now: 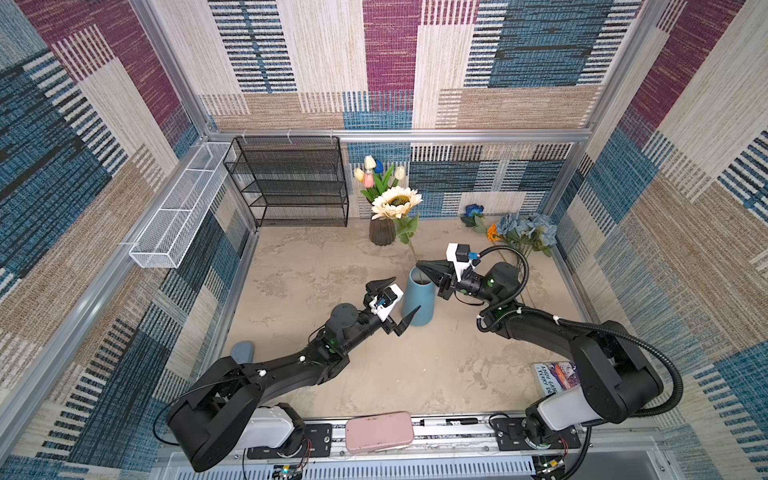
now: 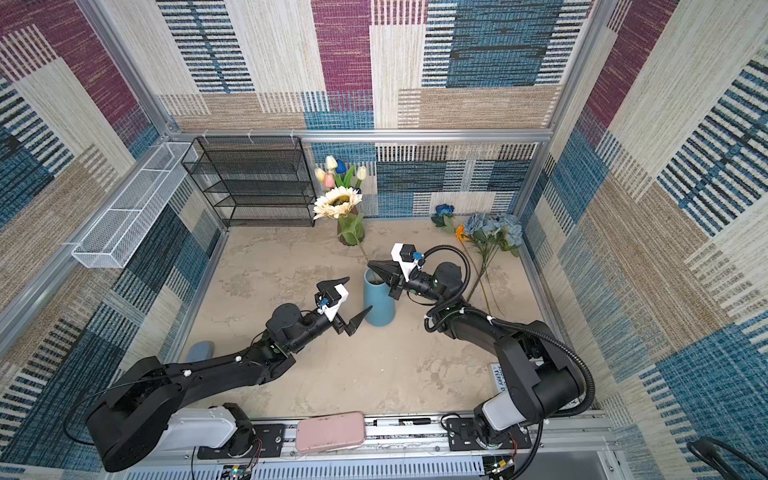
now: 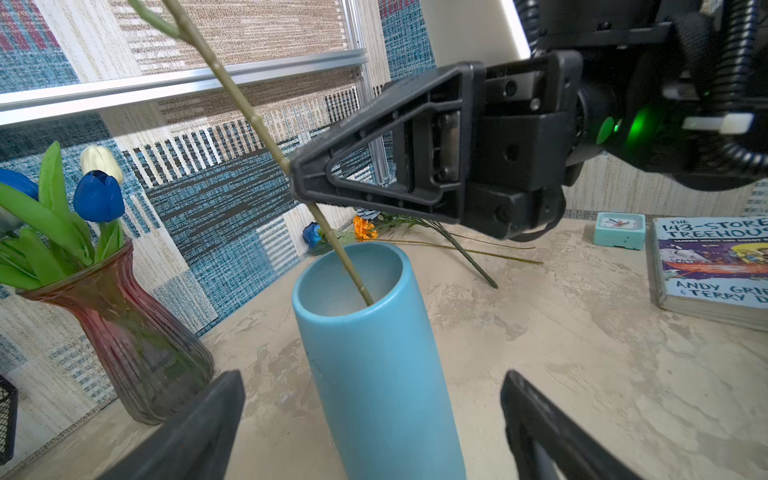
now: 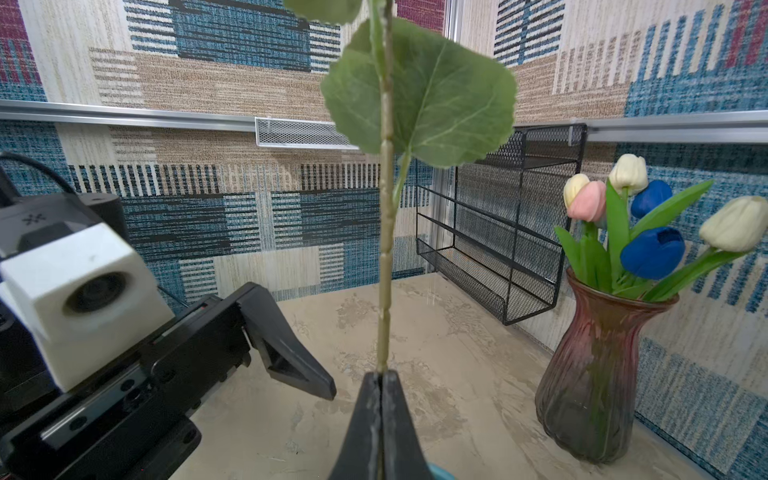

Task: Arrange the flowers into the vase
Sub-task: 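Lower the cream flower stem into the light blue vase with the right gripper, then open the right gripper and release the cream flower in the vase, then move the right gripper to the flower bundle and grasp a blue rose stem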

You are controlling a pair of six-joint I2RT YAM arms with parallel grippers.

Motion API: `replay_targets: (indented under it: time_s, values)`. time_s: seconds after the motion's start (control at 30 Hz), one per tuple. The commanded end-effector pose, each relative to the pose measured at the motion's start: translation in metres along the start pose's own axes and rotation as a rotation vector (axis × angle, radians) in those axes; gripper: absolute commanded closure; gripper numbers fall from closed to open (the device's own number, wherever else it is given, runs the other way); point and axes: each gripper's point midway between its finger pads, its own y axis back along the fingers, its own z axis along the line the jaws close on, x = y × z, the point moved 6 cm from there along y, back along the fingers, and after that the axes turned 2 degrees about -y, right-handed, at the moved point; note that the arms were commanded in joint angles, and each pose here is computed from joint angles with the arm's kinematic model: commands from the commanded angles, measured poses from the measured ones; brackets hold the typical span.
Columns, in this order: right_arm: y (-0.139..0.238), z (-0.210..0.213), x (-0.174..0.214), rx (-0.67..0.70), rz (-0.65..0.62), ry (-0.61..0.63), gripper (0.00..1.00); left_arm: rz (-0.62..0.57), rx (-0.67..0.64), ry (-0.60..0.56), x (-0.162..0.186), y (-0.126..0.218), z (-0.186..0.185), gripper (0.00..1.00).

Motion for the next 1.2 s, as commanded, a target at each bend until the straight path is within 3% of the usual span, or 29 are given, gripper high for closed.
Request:
replay_targets:
  time_s: [0.0, 0.17, 0.3, 0.57, 0.8, 0.97, 1.07, 1.17]
  values:
    - [0.001, -0.003, 0.0, 0.03, -0.013, 0.032, 0.92, -0.052, -0.015, -0.01, -0.011, -0.001, 0.004, 0.01]
    - [0.002, -0.004, 0.007, 0.048, -0.002, 0.032, 0.9, -0.053, -0.019, -0.016, -0.012, -0.001, 0.004, 0.01]
    - [0.004, -0.006, 0.007, 0.073, -0.004, 0.028, 0.8, -0.051, -0.021, -0.015, -0.012, 0.0, 0.004, 0.01]
    - [0.012, -0.003, -0.014, 0.129, -0.051, 0.059, 0.57, -0.058, -0.026, -0.024, -0.016, 0.003, 0.005, 0.01]
    - [0.021, -0.009, -0.053, 0.273, -0.095, 0.086, 0.51, -0.06, -0.032, -0.034, -0.019, 0.011, 0.006, 0.01]
    - [0.034, -0.055, -0.074, 0.504, -0.048, -0.004, 0.45, -0.069, -0.035, -0.041, -0.022, 0.02, 0.005, 0.01]
    - [0.049, -0.098, -0.071, 0.627, 0.046, -0.116, 0.46, -0.064, -0.032, -0.046, -0.018, 0.026, 0.003, 0.01]
    - [0.071, -0.15, -0.045, 0.781, 0.219, -0.251, 0.49, -0.051, -0.037, -0.038, -0.012, 0.031, 0.001, 0.01]
